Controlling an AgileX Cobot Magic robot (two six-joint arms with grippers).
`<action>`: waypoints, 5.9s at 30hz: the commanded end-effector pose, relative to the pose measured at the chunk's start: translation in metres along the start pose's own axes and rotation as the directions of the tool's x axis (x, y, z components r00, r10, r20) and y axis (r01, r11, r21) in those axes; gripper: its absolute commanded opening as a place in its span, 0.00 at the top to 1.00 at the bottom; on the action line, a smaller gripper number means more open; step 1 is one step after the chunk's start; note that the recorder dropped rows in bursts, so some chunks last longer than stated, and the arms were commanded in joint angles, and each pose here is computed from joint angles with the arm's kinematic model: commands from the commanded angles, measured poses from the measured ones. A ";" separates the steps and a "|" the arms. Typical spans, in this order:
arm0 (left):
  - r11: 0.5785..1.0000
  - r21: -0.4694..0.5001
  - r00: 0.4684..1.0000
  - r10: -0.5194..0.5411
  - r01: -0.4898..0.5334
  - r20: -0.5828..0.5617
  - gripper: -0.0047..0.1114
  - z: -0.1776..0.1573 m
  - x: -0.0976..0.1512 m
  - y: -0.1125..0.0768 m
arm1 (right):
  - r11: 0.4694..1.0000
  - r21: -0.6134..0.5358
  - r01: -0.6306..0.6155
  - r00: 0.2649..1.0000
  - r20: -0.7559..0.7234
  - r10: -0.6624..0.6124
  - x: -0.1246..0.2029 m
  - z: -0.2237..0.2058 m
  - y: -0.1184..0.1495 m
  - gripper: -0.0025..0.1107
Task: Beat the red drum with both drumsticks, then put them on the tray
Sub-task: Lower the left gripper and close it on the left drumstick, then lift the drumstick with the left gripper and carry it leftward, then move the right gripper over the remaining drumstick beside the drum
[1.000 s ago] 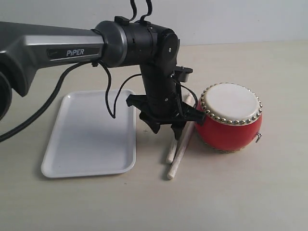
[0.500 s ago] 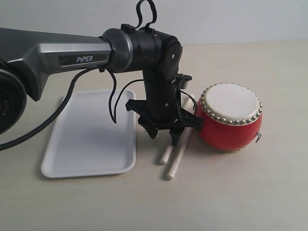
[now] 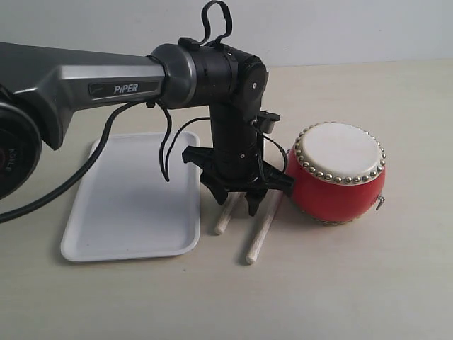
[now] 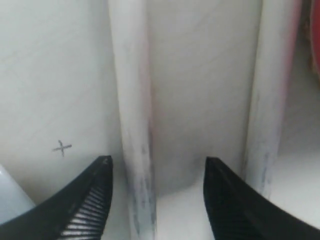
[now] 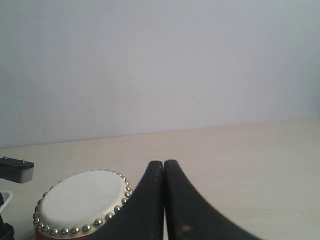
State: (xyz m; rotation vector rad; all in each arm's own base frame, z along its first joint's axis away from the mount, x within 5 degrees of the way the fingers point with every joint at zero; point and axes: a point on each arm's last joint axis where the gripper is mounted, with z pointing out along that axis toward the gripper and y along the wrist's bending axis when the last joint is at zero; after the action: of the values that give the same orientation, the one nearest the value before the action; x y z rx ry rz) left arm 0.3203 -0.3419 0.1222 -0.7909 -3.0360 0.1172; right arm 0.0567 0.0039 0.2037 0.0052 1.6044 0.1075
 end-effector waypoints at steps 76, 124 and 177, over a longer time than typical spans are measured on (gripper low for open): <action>0.998 0.012 0.843 0.046 -0.062 0.535 0.96 -0.155 0.106 0.064 | 1.000 0.005 0.006 1.000 0.009 -0.006 0.001 0.000 0.000 0.98; 0.997 0.077 0.349 -0.075 0.006 0.934 0.96 -0.179 0.305 0.122 | 0.728 -0.194 -0.657 0.667 0.300 0.682 -0.031 -0.006 -0.006 0.98; 0.994 0.104 0.225 -0.098 -0.015 0.969 0.96 -0.196 0.329 0.122 | 0.867 0.006 -0.499 0.055 -0.998 0.039 0.031 0.161 0.184 0.98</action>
State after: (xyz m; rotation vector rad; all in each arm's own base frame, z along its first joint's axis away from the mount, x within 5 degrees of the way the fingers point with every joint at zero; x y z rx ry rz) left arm 0.0997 -0.0627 0.3011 -0.8218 -4.1383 1.1920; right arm 0.2069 0.1933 0.1832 -0.0007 2.9879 0.9138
